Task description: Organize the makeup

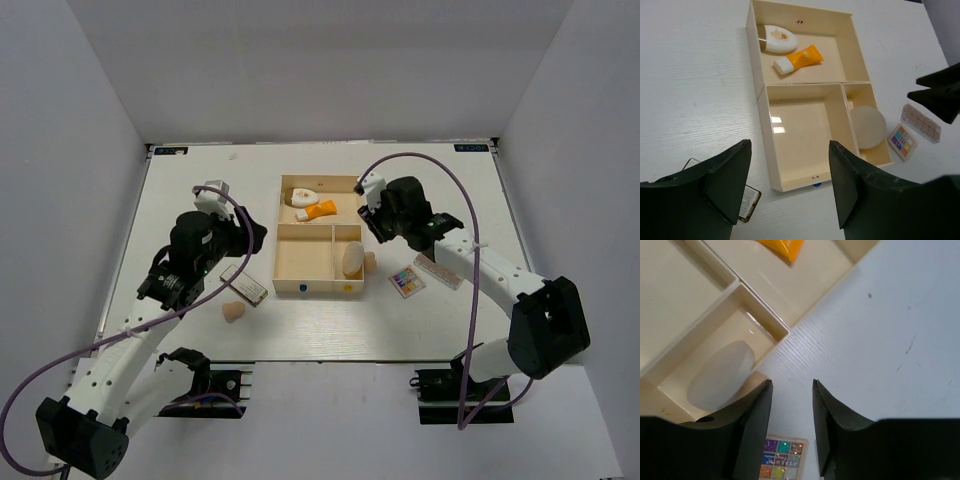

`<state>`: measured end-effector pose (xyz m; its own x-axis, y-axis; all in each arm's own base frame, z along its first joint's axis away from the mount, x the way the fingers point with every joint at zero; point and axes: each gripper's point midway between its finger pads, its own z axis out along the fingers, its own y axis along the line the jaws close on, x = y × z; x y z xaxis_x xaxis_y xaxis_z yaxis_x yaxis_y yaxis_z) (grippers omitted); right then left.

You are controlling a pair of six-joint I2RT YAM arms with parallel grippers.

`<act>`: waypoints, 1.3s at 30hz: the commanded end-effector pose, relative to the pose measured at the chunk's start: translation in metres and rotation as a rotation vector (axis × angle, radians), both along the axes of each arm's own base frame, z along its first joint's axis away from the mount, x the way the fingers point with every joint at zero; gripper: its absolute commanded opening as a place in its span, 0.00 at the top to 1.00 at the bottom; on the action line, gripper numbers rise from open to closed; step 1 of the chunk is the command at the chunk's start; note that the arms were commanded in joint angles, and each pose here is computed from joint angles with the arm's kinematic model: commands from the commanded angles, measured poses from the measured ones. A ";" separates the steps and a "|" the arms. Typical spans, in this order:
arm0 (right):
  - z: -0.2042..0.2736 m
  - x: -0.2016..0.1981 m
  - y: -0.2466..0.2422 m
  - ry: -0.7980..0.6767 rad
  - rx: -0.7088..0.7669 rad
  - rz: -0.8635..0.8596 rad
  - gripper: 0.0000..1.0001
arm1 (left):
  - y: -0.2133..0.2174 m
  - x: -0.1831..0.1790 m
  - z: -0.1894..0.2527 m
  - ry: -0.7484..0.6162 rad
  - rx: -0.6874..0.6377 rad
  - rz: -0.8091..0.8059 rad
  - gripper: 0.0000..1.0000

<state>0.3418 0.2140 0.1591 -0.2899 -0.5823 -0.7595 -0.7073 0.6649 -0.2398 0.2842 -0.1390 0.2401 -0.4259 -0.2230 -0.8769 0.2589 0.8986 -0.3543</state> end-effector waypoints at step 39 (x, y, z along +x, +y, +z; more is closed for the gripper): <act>-0.112 -0.026 -0.004 0.670 0.220 -0.006 0.62 | 0.051 0.012 -0.034 0.151 -0.046 0.428 0.30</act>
<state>0.3117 0.2026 0.0412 -0.7451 -0.4429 -0.4987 -0.6411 0.6819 0.3522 0.2960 -0.0857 0.1996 -0.4219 -0.4353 -0.7953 -0.2045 0.9003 -0.3843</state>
